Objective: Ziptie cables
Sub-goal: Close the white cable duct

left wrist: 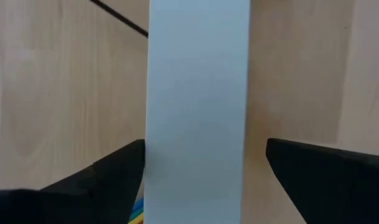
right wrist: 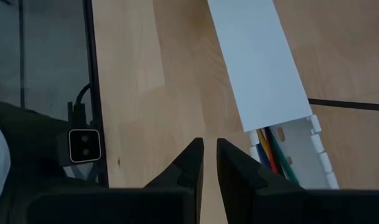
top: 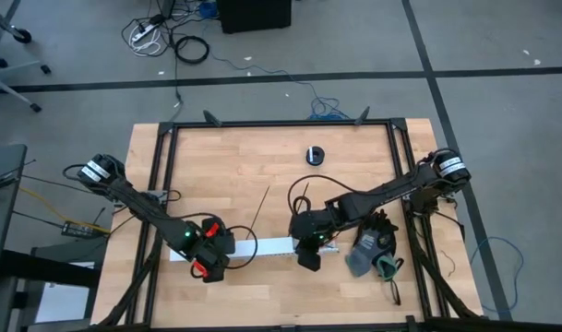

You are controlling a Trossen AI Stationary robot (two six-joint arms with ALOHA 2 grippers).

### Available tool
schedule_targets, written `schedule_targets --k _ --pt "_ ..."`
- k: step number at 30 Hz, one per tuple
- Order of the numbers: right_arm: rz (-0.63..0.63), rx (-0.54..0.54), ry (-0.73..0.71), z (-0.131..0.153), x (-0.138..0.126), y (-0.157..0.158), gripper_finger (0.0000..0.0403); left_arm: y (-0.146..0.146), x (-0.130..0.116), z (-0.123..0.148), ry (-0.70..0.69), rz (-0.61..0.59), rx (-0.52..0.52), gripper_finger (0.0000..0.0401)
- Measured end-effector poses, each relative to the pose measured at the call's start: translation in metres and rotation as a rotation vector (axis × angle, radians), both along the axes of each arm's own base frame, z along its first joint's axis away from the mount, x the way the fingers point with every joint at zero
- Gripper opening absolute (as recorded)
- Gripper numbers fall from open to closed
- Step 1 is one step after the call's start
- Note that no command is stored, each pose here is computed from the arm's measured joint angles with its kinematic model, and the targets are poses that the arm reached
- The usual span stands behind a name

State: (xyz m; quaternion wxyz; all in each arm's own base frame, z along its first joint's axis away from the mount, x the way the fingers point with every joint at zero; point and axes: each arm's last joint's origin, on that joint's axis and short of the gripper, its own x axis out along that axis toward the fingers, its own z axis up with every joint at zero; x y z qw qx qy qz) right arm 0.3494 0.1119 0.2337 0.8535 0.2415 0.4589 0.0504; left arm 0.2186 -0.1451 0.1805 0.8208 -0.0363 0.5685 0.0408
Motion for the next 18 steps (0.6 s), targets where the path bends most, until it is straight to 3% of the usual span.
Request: schedule_targets --k 18 --pt "0.001 -0.002 0.005 -0.0004 -0.0006 0.0005 0.0041 -0.0004 0.0016 0.0005 -0.016 0.005 -0.009 0.0307"
